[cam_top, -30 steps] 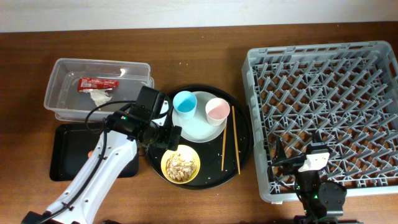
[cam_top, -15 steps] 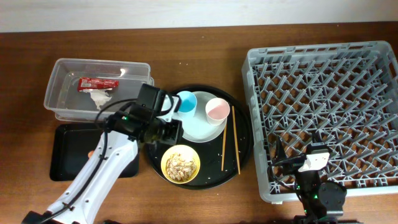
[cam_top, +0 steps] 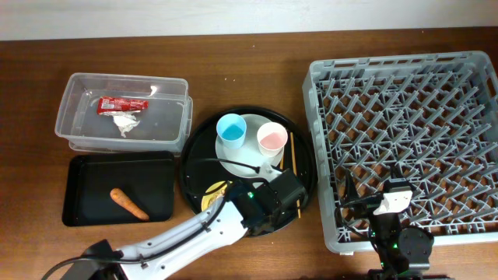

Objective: Sort waste into correct bins and load items into the dishwasher rack
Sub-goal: 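Lift the yellow bowl toward the black rectangular tray, then tip the yellow bowl to dump peanut shells onto the black tray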

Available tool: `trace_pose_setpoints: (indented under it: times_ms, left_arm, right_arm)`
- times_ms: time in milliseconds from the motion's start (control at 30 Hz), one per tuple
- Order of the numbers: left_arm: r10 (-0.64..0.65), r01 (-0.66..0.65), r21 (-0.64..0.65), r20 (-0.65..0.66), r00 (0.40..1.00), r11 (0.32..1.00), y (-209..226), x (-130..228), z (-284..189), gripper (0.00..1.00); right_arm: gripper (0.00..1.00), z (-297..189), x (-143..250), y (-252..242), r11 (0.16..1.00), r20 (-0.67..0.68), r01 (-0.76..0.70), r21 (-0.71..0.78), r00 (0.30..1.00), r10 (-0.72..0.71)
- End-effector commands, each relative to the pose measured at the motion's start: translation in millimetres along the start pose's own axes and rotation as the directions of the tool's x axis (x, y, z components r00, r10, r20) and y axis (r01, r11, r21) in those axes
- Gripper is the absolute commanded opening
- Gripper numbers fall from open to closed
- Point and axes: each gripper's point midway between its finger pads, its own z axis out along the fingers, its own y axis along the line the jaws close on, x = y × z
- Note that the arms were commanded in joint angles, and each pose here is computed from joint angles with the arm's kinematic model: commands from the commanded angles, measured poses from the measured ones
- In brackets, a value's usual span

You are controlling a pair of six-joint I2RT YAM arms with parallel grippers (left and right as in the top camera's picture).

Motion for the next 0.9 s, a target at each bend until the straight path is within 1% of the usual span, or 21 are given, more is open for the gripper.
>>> trace_pose_setpoints:
  times_ms: [0,100,200,500,567,600,767,800,867]
  left_arm:
    - [-0.06,0.062,-0.092,0.024,0.998,0.994,22,-7,4,0.43]
    - [-0.079,0.078,-0.119,-0.005,0.997,0.99,24,3,23,0.42]
    - [-0.072,0.065,-0.129,-0.05,0.996,0.989,21,11,39,0.42]
    - [-0.068,0.057,-0.114,-0.097,0.993,0.992,17,21,48,0.41]
    - [-0.066,0.053,-0.12,-0.107,0.992,0.991,19,25,50,0.27]
    - [-0.066,0.053,-0.121,-0.108,0.992,0.991,19,26,50,0.25]
    - [-0.067,0.055,-0.102,-0.12,0.99,0.993,16,28,51,0.22]
    - [-0.067,0.055,-0.096,-0.128,0.989,0.994,15,30,51,0.19]
    - [-0.067,0.054,-0.096,-0.131,0.989,0.994,15,30,51,0.19]
  right_arm:
    - [0.98,0,3,0,1.0,-0.005,-0.005,-0.002,1.0,0.005]
    - [0.98,0,3,0,1.0,-0.005,-0.005,-0.002,1.0,0.005]
    - [0.98,0,3,0,1.0,-0.005,-0.005,-0.002,1.0,0.005]
    - [0.98,0,3,0,1.0,-0.005,-0.005,-0.002,1.0,0.005]
    - [0.98,0,3,0,1.0,-0.005,-0.005,-0.002,1.0,0.005]
    - [0.98,0,3,0,1.0,-0.005,-0.005,-0.002,1.0,0.005]
    - [0.98,0,3,0,1.0,-0.005,-0.005,-0.002,1.0,0.005]
    - [0.98,0,3,0,1.0,-0.005,-0.005,-0.002,1.0,0.005]
    - [0.98,0,3,0,1.0,-0.005,-0.005,-0.002,1.0,0.005]
